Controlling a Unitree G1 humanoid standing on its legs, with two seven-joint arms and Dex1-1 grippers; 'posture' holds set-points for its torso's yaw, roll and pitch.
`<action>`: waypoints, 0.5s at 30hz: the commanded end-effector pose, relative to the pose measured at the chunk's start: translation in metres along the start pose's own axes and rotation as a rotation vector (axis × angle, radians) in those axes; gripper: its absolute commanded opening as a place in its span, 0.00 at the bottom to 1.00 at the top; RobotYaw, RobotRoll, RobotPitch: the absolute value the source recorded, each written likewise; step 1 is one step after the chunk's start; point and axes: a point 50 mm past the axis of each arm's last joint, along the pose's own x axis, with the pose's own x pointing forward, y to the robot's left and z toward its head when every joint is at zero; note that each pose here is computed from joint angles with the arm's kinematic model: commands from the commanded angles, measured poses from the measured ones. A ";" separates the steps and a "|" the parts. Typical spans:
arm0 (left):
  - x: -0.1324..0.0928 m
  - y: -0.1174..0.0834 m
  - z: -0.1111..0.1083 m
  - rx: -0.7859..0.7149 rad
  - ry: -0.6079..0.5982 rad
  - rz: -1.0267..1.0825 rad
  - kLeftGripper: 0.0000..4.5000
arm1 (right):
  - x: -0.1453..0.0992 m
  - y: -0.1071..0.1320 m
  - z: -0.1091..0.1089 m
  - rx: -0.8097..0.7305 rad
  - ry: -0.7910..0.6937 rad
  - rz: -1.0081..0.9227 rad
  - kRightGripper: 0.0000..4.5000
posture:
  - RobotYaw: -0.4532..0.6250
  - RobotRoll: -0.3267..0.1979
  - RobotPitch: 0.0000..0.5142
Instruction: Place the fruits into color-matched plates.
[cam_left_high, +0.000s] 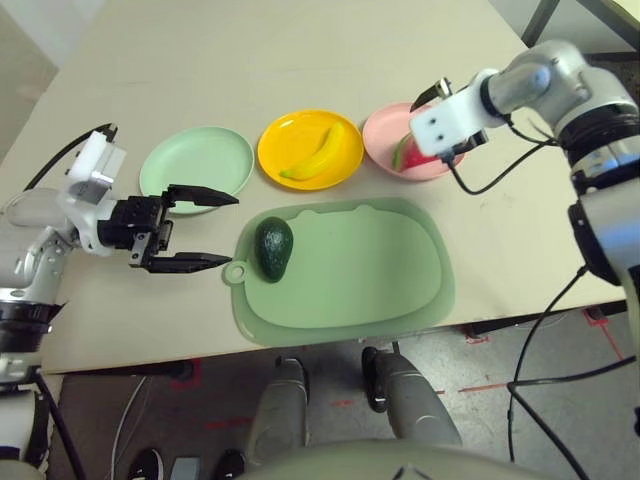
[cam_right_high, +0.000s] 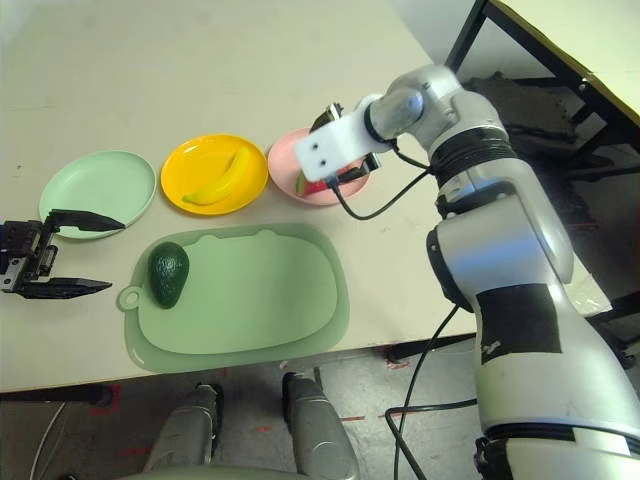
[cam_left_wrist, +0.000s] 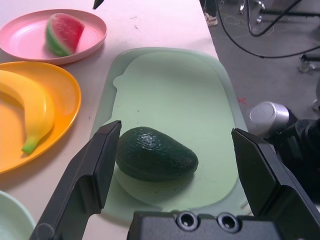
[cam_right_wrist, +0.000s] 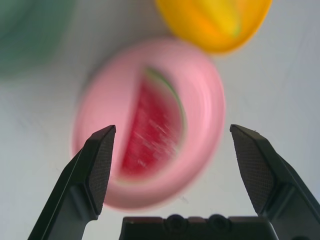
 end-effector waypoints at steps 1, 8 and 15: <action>-0.002 0.000 0.001 0.019 0.059 -0.026 1.00 | -0.004 0.017 0.006 0.222 -0.207 -0.013 1.00 | 0.35 0.62 0.42; -0.002 0.008 0.013 0.156 0.216 -0.104 1.00 | 0.012 0.101 0.045 0.847 -0.703 -0.108 1.00 | 0.36 0.62 0.42; 0.011 0.025 0.028 0.432 0.353 -0.221 1.00 | 0.036 0.155 0.069 1.045 -0.922 -0.264 1.00 | 0.34 0.62 0.40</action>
